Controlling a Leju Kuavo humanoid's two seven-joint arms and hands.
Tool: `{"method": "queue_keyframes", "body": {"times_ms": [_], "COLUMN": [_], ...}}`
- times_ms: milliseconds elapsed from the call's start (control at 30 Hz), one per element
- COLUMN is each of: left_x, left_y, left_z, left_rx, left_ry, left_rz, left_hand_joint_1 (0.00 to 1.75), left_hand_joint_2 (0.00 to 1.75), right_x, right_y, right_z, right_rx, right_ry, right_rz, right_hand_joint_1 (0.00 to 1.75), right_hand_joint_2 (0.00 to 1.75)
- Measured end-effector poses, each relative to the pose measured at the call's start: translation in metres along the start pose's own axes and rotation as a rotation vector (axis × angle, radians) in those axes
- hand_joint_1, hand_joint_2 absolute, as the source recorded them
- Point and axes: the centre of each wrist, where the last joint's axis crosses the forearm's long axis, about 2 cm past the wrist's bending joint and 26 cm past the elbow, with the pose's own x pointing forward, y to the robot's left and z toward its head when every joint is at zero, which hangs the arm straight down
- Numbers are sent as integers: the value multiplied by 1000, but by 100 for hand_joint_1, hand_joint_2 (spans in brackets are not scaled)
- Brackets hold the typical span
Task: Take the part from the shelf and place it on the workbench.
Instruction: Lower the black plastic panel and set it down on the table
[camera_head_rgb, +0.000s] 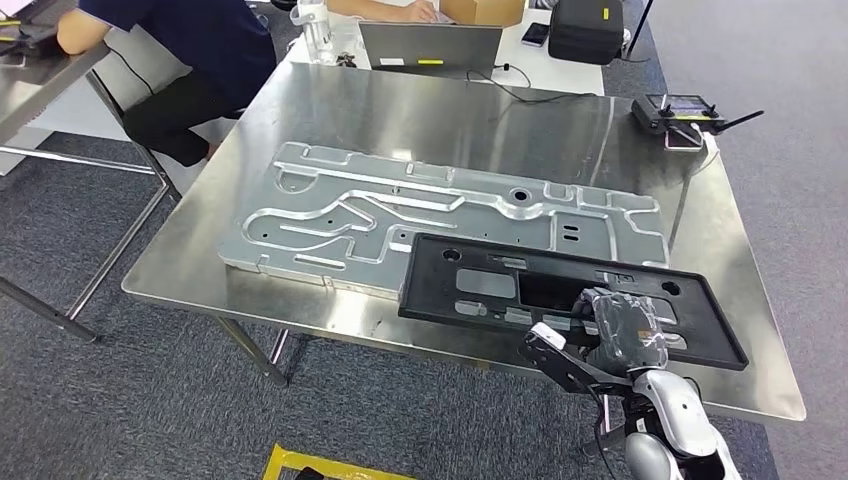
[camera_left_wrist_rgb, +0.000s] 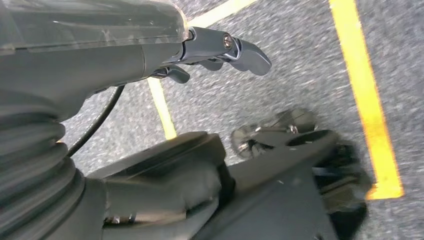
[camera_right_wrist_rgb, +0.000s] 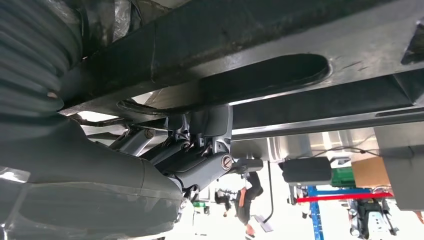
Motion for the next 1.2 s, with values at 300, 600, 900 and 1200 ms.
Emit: {"method": "queue_keyframes", "body": {"times_ms": [300,600,900,1200], "left_x": [0,-1,0,-3], "left_y": [2,1,6,12], "left_z": [0,0,-1,-1], "left_rx": [-2,-4,33,64], "left_ry": [-2,-3,-60,-66], "left_rz": [-2,0,11,9], "left_hand_joint_1": [0,0,0,0], "left_hand_joint_2": [175,175,175,0], "right_x": [-5,-11,-12,-11], "right_y": [-3,-9,-9,-3], "right_z": [-1,-4,-5,2], "right_rx": [-14,-27,-29,-14], "right_ry": [17,33,34,42], "right_rz": [9,13,11,-6], "right_hand_joint_1": [175,175,0,0], "right_hand_joint_2": [175,175,0,0]}}
